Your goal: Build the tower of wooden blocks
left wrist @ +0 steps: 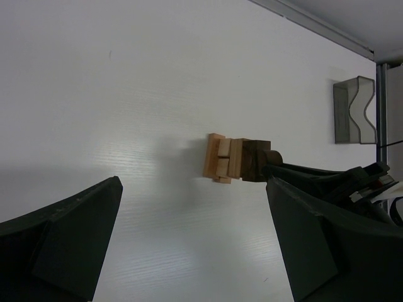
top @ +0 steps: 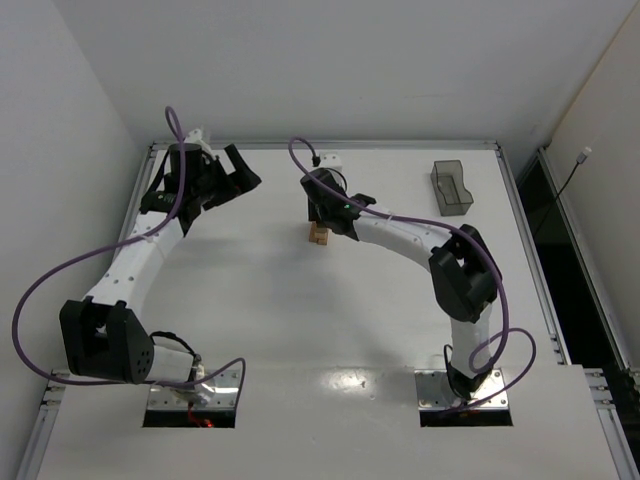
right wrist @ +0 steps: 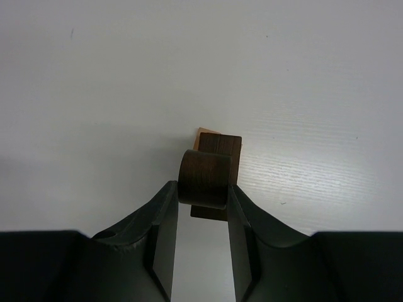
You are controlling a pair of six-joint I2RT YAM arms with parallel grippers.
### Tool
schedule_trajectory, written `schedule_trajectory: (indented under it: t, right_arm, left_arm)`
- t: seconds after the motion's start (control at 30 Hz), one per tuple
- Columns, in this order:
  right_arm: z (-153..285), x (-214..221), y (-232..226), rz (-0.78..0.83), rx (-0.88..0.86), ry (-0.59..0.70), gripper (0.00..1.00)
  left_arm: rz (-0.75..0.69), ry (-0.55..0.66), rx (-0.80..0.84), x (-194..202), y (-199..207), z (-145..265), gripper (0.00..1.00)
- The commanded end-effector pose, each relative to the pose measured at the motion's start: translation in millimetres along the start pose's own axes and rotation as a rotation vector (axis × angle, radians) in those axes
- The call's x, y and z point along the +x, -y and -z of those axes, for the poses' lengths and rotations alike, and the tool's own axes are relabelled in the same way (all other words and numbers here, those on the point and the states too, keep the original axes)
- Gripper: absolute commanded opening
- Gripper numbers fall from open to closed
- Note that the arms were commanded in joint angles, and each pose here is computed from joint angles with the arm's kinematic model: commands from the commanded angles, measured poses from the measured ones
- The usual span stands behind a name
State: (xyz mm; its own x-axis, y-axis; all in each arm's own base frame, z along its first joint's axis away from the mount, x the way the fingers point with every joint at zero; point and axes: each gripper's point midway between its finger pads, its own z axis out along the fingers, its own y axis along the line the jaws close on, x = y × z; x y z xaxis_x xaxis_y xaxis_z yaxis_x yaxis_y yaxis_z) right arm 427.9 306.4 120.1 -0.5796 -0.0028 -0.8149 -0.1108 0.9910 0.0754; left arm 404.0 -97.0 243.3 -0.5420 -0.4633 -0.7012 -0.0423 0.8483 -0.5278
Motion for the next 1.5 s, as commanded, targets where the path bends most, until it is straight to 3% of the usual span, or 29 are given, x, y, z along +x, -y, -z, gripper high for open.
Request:
schedule_trajectory:
  t: [0.0, 0.4, 0.6, 0.83, 1.13, 1.17, 1.47]
  right_arm:
    - [-2, -18, -1, -0.057, 0.0, 0.042, 0.0]
    - [-5, -12, 5, -0.053, 0.007, 0.023, 0.0]
    - [-6, -11, 0, -0.053, -0.009, 0.015, 0.12]
    - [-6, -11, 0, -0.053, -0.009, 0.015, 0.17]
    - [-8, -11, 0, -0.044, -0.009, 0.015, 0.42]
    - [-8, -11, 0, -0.044, -0.009, 0.015, 0.48]
    - [-1, -26, -4, -0.023, -0.041, 0.059, 0.61]
  left_arm:
    - [0.013, 0.016, 0.02, -6, 1, -3, 0.98]
    - [0.03, 0.003, 0.025, -3, -2, -7, 0.98]
    - [0.034, 0.003, 0.027, -4, -3, -6, 0.98]
    - [0.045, -0.005, 0.022, -2, -5, -9, 0.98]
    - [0.054, -0.01, 0.03, 0, -4, -10, 0.98]
    - [0.054, -0.015, 0.037, 1, -3, -9, 0.98]
    - [0.054, -0.015, 0.037, 1, -3, -9, 0.98]
